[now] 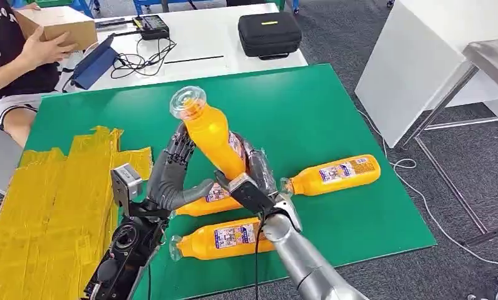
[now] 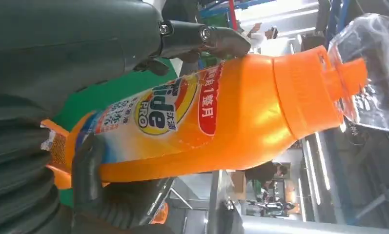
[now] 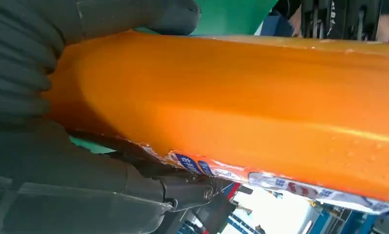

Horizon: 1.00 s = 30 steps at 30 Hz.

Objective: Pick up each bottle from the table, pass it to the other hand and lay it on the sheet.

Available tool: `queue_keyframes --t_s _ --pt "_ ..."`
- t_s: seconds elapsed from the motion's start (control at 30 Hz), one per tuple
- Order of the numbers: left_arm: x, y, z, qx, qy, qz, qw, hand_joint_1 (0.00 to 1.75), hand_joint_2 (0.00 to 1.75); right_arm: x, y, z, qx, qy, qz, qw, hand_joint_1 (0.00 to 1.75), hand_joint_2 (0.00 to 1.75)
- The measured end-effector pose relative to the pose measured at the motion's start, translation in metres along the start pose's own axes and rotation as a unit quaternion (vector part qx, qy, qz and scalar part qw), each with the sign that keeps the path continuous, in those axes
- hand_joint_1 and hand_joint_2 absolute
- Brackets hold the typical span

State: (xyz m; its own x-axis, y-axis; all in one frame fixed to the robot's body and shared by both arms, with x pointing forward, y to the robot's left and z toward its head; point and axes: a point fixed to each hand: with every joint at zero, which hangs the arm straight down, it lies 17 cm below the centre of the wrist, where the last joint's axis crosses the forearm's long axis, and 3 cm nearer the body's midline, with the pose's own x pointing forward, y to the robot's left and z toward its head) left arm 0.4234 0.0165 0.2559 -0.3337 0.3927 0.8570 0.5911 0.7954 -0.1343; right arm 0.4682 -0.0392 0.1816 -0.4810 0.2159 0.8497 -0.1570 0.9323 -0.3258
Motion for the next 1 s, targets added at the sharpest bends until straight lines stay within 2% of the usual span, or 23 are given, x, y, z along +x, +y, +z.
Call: queue_keyframes --t_s 0.17,0.4,0.6,0.87,0.9,0.93,0.97,1.0 --pt "0.0 0.004 0.0 0.006 0.001 0.002 1.0 0.0 1.75 0.003 0.012 0.0 0.015 -0.005 0.002 1.0 1.75 1.75" --pt "-0.001 0.016 0.002 0.028 0.003 0.007 1.0 0.0 1.75 0.021 0.054 0.007 0.072 -0.033 0.033 0.996 1.75 1.75" --pt "-0.006 0.03 0.011 0.045 0.01 0.009 0.999 0.0 1.75 0.022 0.088 0.025 0.165 -0.012 -0.044 0.985 1.75 1.75" --pt "-0.007 0.032 0.015 0.047 0.011 0.009 0.999 0.0 1.75 0.024 0.084 0.034 0.204 -0.016 -0.07 0.976 1.75 1.75" --pt "-0.008 0.032 0.015 0.047 0.011 0.01 0.999 0.73 1.75 0.025 0.082 0.035 0.207 -0.018 -0.071 0.976 1.75 1.75" --pt "-0.008 0.031 0.016 0.046 0.012 0.011 0.999 1.64 1.75 0.025 0.08 0.037 0.209 -0.018 -0.072 0.975 1.75 1.75" --pt "-0.009 0.031 0.018 0.047 0.013 0.012 0.999 1.75 1.75 0.024 0.079 0.038 0.21 -0.019 -0.073 0.975 1.75 1.75" --pt "-0.011 0.03 0.019 0.047 0.015 0.013 0.999 1.75 1.75 0.024 0.077 0.039 0.21 -0.019 -0.073 0.975 1.75 1.75"
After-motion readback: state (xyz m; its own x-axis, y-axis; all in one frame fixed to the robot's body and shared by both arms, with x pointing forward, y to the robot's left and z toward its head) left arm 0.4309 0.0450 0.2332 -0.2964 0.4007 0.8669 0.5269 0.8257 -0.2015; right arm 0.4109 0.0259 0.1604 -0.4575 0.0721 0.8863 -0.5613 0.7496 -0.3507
